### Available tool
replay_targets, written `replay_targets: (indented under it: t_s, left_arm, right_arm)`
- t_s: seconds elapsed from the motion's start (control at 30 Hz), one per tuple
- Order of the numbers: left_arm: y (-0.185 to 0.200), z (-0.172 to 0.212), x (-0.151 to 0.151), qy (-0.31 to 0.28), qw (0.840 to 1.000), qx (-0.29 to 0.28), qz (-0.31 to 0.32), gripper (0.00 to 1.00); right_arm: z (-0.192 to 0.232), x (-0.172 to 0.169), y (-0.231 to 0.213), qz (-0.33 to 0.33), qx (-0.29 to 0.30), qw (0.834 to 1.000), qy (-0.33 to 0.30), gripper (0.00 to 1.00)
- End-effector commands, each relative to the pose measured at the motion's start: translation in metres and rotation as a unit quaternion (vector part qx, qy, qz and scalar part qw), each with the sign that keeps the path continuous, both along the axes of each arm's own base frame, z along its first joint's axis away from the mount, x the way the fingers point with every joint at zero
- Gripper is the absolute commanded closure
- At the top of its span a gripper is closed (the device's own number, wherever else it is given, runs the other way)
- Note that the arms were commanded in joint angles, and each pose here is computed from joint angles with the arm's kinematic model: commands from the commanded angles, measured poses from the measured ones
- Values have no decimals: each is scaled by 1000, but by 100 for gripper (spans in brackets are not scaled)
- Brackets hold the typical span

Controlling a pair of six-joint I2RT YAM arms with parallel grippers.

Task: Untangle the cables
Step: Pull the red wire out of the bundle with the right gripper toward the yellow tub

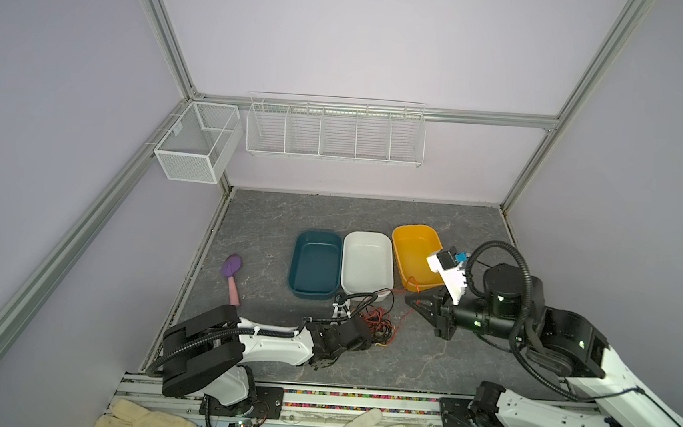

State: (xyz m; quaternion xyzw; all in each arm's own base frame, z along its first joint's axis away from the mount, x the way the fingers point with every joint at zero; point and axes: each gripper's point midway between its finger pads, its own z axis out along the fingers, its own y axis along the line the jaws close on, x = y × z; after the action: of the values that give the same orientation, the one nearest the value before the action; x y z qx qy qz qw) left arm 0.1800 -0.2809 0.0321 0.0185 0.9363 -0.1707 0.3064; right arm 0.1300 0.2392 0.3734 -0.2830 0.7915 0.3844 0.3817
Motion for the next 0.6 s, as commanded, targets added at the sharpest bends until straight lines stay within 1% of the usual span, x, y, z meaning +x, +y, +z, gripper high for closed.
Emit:
replay_targets:
  t_s: [0.0, 0.27, 0.33, 0.4, 0.47, 0.5, 0.57]
  left_arm:
    - [26, -23, -11, 32, 998, 49, 17, 13]
    - [31, -21, -11, 31, 998, 49, 26, 13]
    - [35, -18, -10, 31, 997, 48, 42, 13]
    - [36, -13, -9, 27, 997, 50, 44, 12]
    - [36, -7, -8, 23, 998, 49, 43, 13]
    - [36, -3, -8, 21, 998, 46, 43, 13]
    - [35, 6, -7, 15, 998, 34, 43, 12]
  right_arm:
    - [14, 3, -19, -27, -16, 999, -27, 93]
    - [58, 12, -49, -79, -32, 993, -85, 93]
    - [67, 16, -53, -90, -38, 990, -99, 93]
    - [72, 23, -59, -107, -54, 986, -113, 93]
    - [75, 32, -68, -139, -69, 979, -128, 93]
    - [78, 37, -74, -158, -74, 975, -138, 93]
    - [79, 44, -78, -172, -79, 970, -152, 94]
